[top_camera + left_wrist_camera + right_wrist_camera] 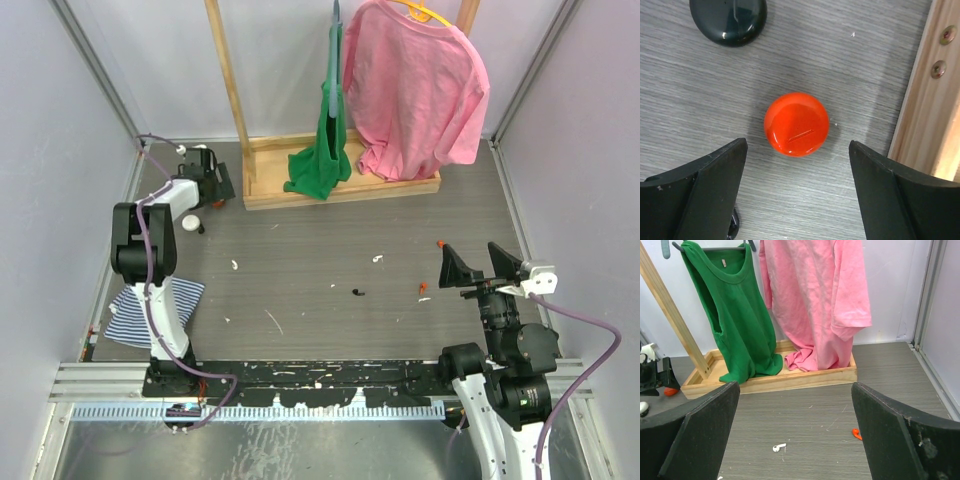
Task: Insert the wireless bluetooth earbuds into the charging case
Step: Pick up the charging case at the center of the board.
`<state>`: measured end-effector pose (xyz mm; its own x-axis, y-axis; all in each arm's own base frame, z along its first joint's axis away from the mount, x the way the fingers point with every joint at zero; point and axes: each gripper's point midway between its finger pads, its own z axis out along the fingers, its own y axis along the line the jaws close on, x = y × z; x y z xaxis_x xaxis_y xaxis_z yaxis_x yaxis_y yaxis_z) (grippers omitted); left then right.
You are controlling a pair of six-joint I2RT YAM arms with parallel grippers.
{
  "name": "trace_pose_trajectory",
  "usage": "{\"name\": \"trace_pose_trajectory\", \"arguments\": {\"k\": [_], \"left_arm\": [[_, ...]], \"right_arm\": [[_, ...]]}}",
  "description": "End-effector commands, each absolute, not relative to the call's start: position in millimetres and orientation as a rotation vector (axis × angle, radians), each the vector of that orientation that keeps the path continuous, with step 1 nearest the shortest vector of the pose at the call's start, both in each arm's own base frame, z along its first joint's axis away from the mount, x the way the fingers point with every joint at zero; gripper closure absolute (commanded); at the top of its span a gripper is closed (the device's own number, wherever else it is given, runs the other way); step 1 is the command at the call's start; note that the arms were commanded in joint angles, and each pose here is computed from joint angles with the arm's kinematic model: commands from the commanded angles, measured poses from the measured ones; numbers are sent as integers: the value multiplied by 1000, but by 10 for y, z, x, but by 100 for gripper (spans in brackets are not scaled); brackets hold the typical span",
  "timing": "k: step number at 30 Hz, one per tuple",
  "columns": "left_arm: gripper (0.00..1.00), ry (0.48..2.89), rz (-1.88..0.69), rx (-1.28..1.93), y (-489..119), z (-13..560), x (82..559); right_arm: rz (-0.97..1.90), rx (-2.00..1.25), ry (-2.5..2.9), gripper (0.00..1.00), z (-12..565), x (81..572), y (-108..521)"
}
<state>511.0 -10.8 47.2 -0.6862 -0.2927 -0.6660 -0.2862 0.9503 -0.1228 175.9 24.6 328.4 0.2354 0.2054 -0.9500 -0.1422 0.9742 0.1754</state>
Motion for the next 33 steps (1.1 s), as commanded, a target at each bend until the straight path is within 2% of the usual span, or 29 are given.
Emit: {"name": "trace_pose_trajectory", "arguments": {"k": [1,9,21,24,29,33], "left_arm": [[19,2356,-25,-386,-118,568,5220],[27,2380,-22,-375,-128,541,5284],[32,2449,3,-406,-108,427,5277],[38,2458,-1,-405,-111,412,5279],[40,2467,-5,-416,-91,394,5291],[45,2469,-13,-414,-93,393,5268]], "right_arm": [[234,63,1293,0,3352,1772,232],[233,61,1296,0,3348,1778,235],[235,60,1299,0,3343,1779,239],[234,60,1297,0,3345,1775,237],[236,55,1298,0,3346,1774,245],[240,52,1300,0,3346,1777,254]]}}
